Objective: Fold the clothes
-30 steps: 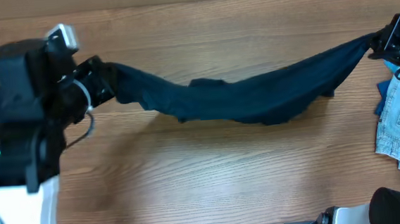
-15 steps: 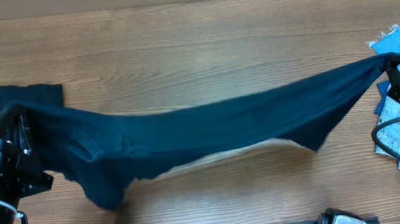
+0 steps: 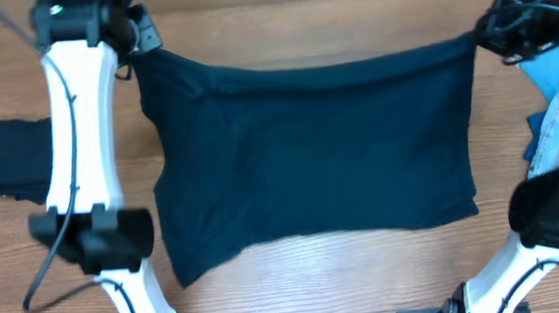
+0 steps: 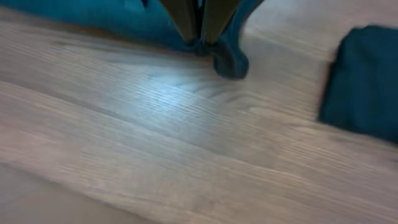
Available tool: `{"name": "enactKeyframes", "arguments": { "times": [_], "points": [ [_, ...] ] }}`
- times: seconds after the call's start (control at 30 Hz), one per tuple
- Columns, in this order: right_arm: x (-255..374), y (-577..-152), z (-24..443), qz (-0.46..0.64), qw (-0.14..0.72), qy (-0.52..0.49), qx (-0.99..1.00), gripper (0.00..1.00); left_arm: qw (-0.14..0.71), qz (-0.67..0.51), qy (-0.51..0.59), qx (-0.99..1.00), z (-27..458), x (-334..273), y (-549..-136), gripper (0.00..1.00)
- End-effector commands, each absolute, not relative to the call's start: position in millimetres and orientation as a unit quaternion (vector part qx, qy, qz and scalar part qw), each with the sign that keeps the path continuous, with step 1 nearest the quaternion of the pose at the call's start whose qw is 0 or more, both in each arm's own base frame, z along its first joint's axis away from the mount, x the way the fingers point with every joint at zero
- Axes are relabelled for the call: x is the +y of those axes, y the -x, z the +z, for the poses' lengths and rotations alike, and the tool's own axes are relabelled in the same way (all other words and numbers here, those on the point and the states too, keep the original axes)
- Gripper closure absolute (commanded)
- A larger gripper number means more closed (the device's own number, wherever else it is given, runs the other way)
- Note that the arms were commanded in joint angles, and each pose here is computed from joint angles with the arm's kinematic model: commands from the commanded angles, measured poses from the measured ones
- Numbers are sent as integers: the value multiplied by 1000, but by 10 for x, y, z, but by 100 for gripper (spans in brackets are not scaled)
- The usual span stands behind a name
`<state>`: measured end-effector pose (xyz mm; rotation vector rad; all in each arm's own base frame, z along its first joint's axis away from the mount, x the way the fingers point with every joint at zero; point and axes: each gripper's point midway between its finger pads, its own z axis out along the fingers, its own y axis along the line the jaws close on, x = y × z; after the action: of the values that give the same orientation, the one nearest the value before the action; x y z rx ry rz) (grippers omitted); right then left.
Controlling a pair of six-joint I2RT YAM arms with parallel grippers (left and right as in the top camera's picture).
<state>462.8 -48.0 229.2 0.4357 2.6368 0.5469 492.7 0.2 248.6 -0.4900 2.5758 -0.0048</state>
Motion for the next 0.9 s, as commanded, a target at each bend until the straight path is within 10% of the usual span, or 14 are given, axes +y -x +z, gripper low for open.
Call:
{"name": "enactKeyframes", "arguments": {
  "times": [0.0, 0.13, 0.33, 0.87],
  "points": [
    [-400, -4920, 1959, 195, 202, -136, 950, 78, 246, -2, 163, 956, 2101, -6, -5209, 84],
    [-598, -5241, 1776, 157, 242, -136, 948, 44, 275, 4, 125, 953, 2006, 5, -5479, 31],
    [-438, -4808, 1671, 186, 146, -154, 959, 46, 197, -38, 88, 976, 2062, -270, -4983, 48],
    [-594, -5018, 854, 121, 176, -154, 965, 38, 103, -107, 53, 987, 933, -789, -4774, 29]
  ]
}}
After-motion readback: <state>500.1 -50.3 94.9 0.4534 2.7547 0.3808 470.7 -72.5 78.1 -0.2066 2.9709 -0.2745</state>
